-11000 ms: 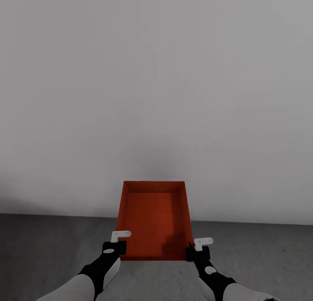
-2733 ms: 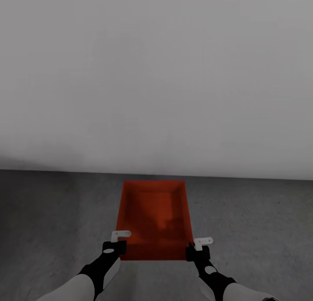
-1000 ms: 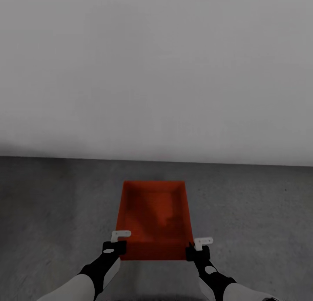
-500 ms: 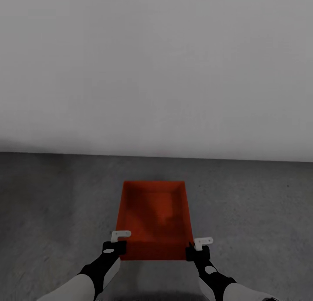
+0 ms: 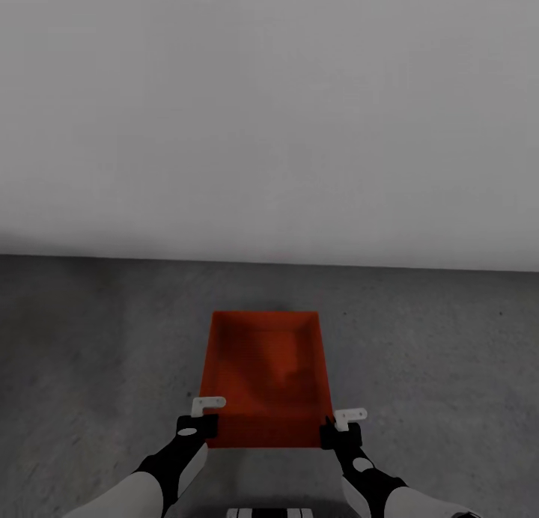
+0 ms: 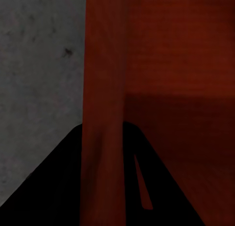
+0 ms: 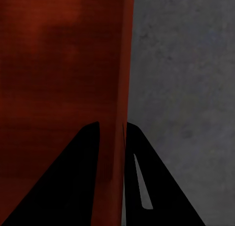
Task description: Move the two storage containers from the living room to the garage. In the garage, place one container on the floor and stack the other container on top of it (either order is fine).
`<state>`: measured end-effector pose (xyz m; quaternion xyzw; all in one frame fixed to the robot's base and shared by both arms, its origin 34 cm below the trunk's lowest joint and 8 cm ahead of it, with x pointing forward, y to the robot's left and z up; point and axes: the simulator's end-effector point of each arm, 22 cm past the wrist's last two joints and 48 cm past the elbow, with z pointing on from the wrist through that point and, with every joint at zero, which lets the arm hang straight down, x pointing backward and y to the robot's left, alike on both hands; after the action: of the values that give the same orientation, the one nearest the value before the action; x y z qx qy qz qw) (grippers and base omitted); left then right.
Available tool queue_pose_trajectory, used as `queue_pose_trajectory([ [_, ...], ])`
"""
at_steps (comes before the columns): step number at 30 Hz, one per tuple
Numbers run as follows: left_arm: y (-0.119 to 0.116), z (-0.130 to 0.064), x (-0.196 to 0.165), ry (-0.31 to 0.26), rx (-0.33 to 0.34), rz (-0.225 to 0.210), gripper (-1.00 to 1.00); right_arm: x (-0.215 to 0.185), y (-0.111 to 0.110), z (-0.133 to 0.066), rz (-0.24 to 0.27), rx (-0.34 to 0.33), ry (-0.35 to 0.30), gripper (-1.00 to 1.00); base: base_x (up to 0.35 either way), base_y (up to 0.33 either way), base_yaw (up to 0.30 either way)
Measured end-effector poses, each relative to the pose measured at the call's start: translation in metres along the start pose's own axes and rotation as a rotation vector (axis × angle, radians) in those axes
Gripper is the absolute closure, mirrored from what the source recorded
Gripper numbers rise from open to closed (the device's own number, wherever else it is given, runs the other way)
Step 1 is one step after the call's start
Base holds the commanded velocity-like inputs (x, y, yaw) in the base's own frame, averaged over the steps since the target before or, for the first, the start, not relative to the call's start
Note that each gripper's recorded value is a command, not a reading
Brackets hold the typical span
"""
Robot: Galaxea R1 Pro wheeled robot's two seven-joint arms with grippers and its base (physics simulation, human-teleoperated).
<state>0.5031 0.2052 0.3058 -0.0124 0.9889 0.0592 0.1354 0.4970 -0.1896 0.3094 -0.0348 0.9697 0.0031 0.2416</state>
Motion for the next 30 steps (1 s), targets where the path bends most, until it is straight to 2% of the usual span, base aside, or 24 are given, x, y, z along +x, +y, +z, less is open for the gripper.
queue_pose_trajectory([
  [24, -0.005, 0.044, 0.020, 0.000, 0.000, 0.000, 1.00, 0.029, 0.001, 0.039, 0.000, 0.000, 0.000, 1.00, 0.000, 0.000, 0.000],
  [30, -0.005, 0.044, 0.019, -0.002, 0.000, 0.000, 1.00, 0.028, 0.001, 0.039, 0.001, 0.000, -0.002, 1.00, 0.000, 0.000, 0.000],
])
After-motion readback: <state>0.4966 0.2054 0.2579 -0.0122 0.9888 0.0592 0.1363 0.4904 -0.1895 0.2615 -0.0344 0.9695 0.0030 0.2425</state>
